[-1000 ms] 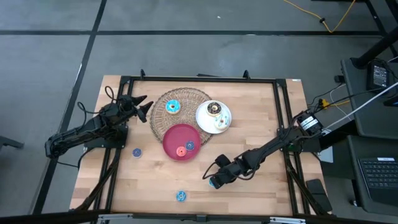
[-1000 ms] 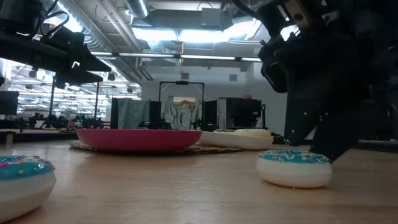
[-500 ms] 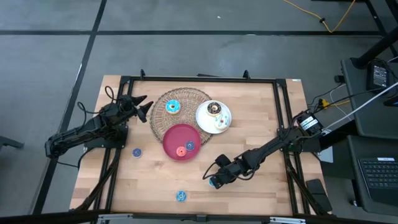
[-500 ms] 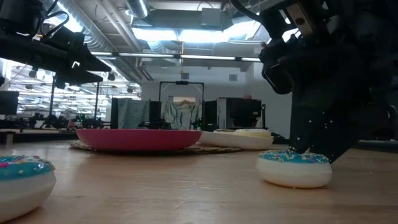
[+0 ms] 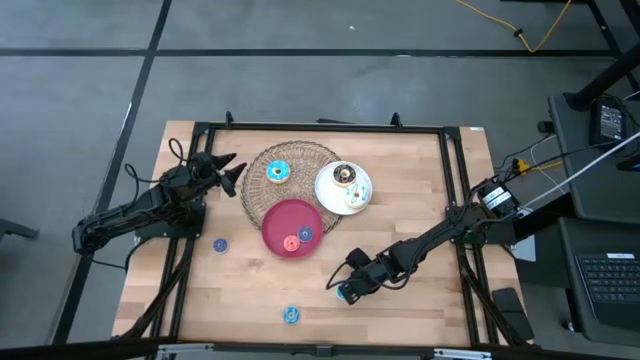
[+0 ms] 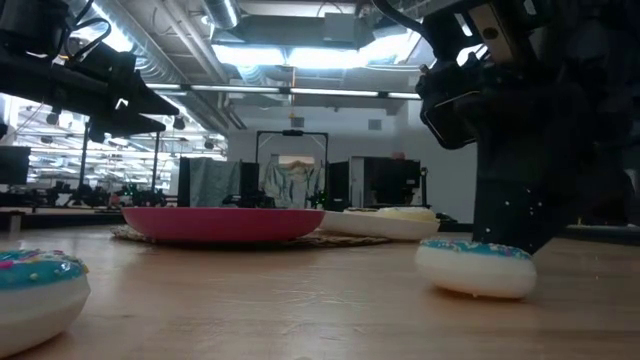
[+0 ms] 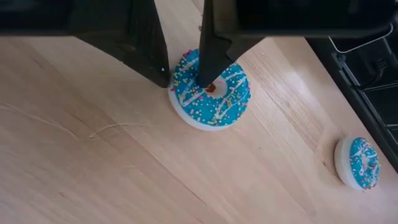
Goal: Pick & Place donuts
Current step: Put the right small light blue donut on the pink plate
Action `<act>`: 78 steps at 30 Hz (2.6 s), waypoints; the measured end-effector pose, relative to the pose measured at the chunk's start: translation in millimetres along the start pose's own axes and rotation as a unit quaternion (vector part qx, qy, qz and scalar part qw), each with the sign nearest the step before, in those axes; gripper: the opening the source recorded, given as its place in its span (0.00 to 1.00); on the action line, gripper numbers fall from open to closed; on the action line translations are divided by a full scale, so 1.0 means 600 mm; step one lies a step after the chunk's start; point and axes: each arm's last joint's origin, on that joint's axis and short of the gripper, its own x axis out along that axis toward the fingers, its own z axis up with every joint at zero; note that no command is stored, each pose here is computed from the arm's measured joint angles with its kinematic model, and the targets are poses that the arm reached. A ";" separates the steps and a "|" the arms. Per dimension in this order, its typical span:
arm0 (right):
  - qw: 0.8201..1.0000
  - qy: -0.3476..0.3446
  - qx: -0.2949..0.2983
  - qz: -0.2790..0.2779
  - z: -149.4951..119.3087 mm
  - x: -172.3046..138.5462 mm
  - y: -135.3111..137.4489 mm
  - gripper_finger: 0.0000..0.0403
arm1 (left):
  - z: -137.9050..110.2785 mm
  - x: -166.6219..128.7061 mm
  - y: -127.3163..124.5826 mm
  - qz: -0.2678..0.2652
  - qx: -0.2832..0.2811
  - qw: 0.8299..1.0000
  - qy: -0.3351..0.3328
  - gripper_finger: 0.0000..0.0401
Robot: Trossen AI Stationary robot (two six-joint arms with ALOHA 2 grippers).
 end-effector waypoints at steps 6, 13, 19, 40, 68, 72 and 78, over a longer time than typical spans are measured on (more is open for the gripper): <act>1.000 0.000 -0.002 0.000 0.000 0.000 0.000 0.10 | 0.000 0.000 0.000 0.000 0.000 1.000 0.000 0.67; 1.000 -0.003 -0.003 -0.001 0.001 0.000 0.000 0.02 | 0.000 0.000 0.000 0.000 0.000 1.000 0.000 0.67; 0.999 0.001 -0.034 -0.022 0.012 -0.007 0.008 0.01 | 0.000 0.000 0.000 0.000 0.000 1.000 0.000 0.67; 0.973 0.023 -0.227 -0.035 0.180 -0.086 0.067 0.01 | 0.000 0.000 0.000 0.000 0.000 1.000 0.000 0.67; 0.953 0.010 -0.296 -0.055 0.415 -0.088 0.014 0.01 | 0.000 0.000 0.000 0.000 0.000 1.000 0.000 0.67; 0.948 0.029 -0.311 -0.054 0.431 -0.058 0.012 0.01 | 0.000 0.000 0.000 0.000 0.000 1.000 0.000 0.67; 0.941 0.046 -0.332 -0.055 0.448 -0.022 0.019 0.01 | 0.000 0.000 0.000 0.000 0.000 1.000 0.000 0.67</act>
